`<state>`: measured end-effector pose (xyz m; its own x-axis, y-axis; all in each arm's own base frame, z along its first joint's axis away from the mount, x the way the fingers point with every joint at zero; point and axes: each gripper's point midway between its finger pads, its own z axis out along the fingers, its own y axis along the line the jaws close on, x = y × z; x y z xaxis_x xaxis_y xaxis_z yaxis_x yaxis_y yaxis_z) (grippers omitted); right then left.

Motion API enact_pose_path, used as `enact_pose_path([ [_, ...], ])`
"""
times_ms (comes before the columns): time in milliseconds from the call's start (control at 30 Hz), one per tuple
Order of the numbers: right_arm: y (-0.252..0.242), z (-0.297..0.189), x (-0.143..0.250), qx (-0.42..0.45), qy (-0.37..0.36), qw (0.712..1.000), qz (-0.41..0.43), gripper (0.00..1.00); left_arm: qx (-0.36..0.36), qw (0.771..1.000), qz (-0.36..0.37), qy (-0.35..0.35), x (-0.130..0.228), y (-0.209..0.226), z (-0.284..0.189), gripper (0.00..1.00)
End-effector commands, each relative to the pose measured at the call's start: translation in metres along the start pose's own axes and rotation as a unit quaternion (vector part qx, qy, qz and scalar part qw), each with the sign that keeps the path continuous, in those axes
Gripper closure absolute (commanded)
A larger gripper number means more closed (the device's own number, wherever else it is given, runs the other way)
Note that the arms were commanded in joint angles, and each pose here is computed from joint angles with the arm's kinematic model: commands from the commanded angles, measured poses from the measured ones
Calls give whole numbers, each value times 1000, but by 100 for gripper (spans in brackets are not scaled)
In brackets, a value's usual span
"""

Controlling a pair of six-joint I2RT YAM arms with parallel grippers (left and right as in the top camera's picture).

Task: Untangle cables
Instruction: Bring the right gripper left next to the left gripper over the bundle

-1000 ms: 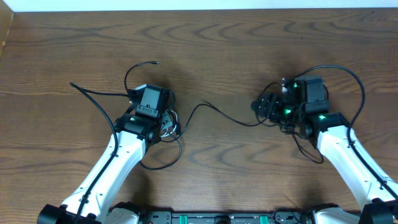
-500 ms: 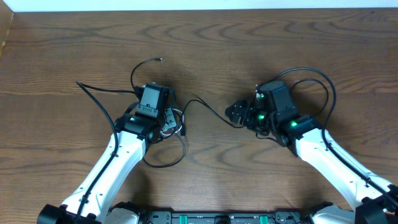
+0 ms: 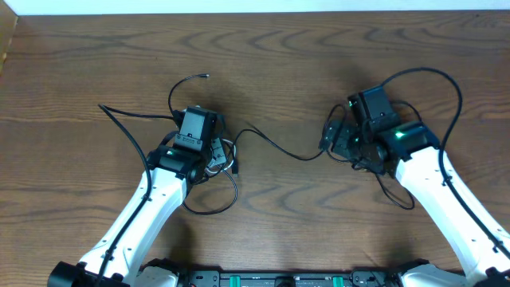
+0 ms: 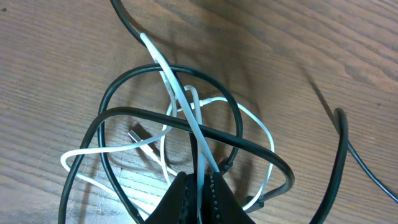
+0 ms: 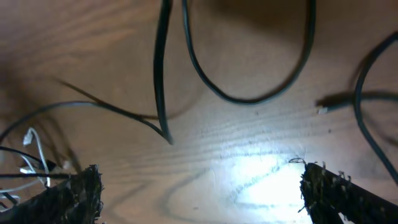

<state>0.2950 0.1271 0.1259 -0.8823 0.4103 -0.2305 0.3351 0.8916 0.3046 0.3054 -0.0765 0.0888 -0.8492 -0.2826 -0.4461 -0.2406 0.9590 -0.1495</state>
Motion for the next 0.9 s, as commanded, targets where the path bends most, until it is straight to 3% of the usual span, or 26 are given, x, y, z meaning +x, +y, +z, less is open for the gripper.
enact_pose_path([
  [0, 20, -3, 2, -36, -2, 999, -26, 1, -3, 1000, 4, 8, 6, 3, 4, 92],
  [100, 60, -7, 8, -119, 10, 992, -46, 1, -3, 1000, 4, 8, 6, 3, 4, 92],
  [200, 87, -7, 13, -159, 9, 987, -38, 20, -3, 1000, 4, 8, 6, 3, 4, 92],
  [400, 118, 23, 30, -173, 37, 984, 13, 34, -3, 1000, 4, 9, 6, 3, 4, 92],
  [633, 170, 77, 58, -230, 74, 970, -9, 37, 0, 1000, 12, 10, 6, 2, 4, 92],
  [867, 210, 106, 77, -300, 112, 947, 7, 47, 0, 1000, 12, 10, 6, 2, 4, 92],
])
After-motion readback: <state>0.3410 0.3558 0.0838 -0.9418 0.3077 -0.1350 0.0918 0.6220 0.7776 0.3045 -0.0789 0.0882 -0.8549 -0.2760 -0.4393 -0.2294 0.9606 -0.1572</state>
